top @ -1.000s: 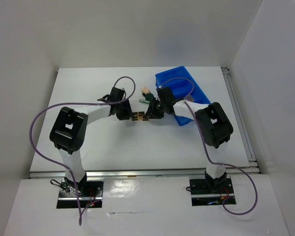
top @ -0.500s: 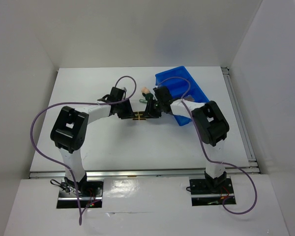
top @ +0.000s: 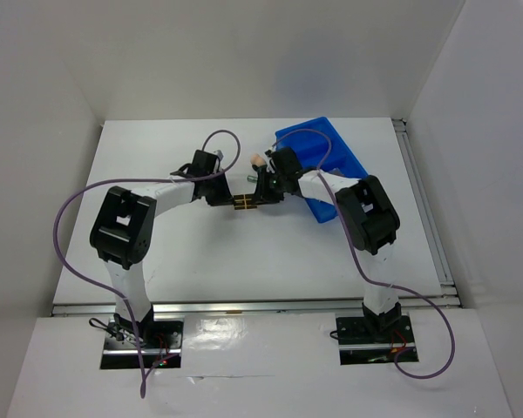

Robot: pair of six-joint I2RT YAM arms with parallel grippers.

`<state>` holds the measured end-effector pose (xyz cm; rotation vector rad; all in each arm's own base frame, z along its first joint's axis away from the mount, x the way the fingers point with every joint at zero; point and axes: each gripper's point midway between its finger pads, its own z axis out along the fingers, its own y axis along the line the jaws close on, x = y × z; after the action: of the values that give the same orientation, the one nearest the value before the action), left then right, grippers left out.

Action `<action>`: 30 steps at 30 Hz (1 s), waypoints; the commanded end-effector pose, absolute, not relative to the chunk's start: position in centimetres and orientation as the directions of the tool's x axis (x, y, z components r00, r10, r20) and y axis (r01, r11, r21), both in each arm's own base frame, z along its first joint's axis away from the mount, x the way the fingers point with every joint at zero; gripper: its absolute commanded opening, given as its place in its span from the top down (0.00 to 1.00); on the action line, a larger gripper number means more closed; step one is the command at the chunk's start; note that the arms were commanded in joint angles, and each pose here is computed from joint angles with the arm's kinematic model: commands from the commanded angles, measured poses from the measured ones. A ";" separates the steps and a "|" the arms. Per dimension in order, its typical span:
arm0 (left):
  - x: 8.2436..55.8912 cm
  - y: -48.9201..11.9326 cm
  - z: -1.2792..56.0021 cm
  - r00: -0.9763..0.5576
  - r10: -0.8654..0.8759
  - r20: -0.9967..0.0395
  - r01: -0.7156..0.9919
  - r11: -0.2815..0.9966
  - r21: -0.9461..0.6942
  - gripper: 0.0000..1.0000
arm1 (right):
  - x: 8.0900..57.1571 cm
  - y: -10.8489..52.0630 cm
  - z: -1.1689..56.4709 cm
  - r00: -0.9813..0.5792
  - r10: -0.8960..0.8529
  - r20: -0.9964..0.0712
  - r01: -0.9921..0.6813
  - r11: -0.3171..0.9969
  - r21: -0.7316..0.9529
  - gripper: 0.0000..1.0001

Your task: Organize the makeup

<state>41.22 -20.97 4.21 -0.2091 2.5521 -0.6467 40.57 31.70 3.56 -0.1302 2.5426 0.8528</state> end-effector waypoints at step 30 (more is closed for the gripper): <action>37.8 -24.3 3.5 -0.913 -0.133 -0.385 0.099 0.844 -0.528 0.94 | 37.8 35.2 4.3 -0.896 -0.068 -0.438 -0.334 0.752 0.568 0.68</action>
<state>41.96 -20.83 4.29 -0.1708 2.5214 -0.6384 40.76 32.01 3.43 -0.1694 2.5535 0.8719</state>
